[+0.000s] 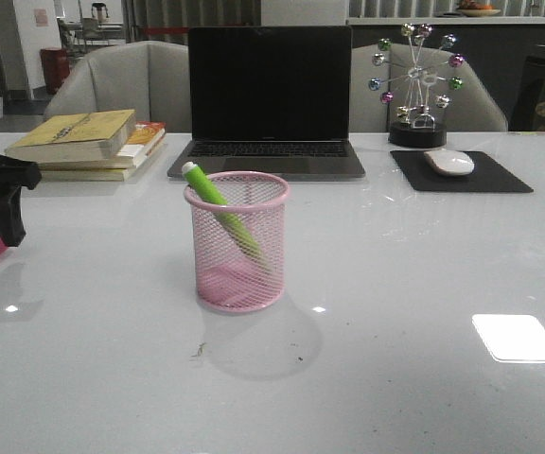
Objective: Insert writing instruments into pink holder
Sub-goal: 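Lower the left gripper onto the pink marker and grasp it upright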
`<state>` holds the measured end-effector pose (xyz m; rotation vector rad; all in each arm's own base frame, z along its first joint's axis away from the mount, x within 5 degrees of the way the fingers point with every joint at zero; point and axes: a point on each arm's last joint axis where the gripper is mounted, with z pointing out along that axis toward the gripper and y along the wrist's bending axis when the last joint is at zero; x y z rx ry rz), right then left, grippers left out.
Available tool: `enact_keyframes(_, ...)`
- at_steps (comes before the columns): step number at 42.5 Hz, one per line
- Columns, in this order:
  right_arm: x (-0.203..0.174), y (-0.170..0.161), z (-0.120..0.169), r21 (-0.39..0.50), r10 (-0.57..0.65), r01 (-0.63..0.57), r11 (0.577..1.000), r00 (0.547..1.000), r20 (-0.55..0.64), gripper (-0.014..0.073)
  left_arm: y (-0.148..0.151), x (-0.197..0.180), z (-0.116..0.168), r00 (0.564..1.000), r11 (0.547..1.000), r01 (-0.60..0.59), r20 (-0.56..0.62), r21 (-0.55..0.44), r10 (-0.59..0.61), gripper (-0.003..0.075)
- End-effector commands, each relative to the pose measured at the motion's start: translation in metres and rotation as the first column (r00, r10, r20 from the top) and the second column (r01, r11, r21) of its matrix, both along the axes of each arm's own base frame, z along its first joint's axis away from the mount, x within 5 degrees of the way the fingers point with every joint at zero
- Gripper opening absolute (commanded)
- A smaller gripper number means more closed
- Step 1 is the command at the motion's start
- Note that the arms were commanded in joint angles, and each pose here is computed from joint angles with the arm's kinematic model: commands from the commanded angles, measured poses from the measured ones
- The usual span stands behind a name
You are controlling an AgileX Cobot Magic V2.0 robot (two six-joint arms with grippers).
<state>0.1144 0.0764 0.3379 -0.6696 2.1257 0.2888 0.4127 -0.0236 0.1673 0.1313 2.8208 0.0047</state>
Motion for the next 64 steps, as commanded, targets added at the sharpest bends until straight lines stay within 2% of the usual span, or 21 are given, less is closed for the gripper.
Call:
enact_keyframes(1, 0.002, 0.000, 0.014, 0.043, -0.004, 0.001, 0.999, 0.996, 0.085, 0.0436, -0.001, 0.009, 0.029, 0.994, 1.000, -0.011, 0.110, -0.019, 0.013, 0.0473)
enact_keyframes(16, 0.002, 0.000, 0.014, 0.043, -0.004, 0.001, 0.999, 0.996, 0.085, 0.0436, -0.001, 0.009, 0.029, 0.994, 1.000, -0.011, 0.112, -0.019, 0.013, 0.0383)
enact_keyframes(27, 0.002, 0.000, 0.014, 0.043, -0.004, 0.001, 0.999, 0.996, 0.085, 0.0436, -0.001, 0.010, 0.017, 0.998, 1.000, -0.012, 0.065, -0.016, 0.013, 0.0382)
enact_keyframes(37, 0.002, 0.000, 0.014, 0.043, -0.004, 0.001, 0.999, 0.996, 0.085, 0.0436, -0.001, 0.012, 0.024, 0.998, 1.000, -0.012, 0.057, -0.015, 0.013, 0.0378)
enact_keyframes(50, 0.002, 0.000, 0.014, 0.043, -0.004, 0.001, 0.999, 0.996, 0.085, 0.0436, -0.001, 0.008, 0.023, 1.000, 1.000, -0.012, 0.012, -0.012, 0.012, 0.0158)
enact_keyframes(57, 0.002, 0.000, 0.014, 0.043, -0.004, 0.001, 0.999, 0.996, 0.085, 0.0436, -0.001, 0.007, 0.023, 1.000, 1.000, -0.012, 0.005, -0.012, 0.012, 0.0094)
enact_keyframes(64, 0.002, 0.000, 0.014, 0.043, -0.004, 0.001, 0.999, 0.996, 0.085, 0.0436, -0.003, 0.006, 0.040, 0.997, 0.999, -0.018, 0.071, -0.039, 0.021, 0.0092)
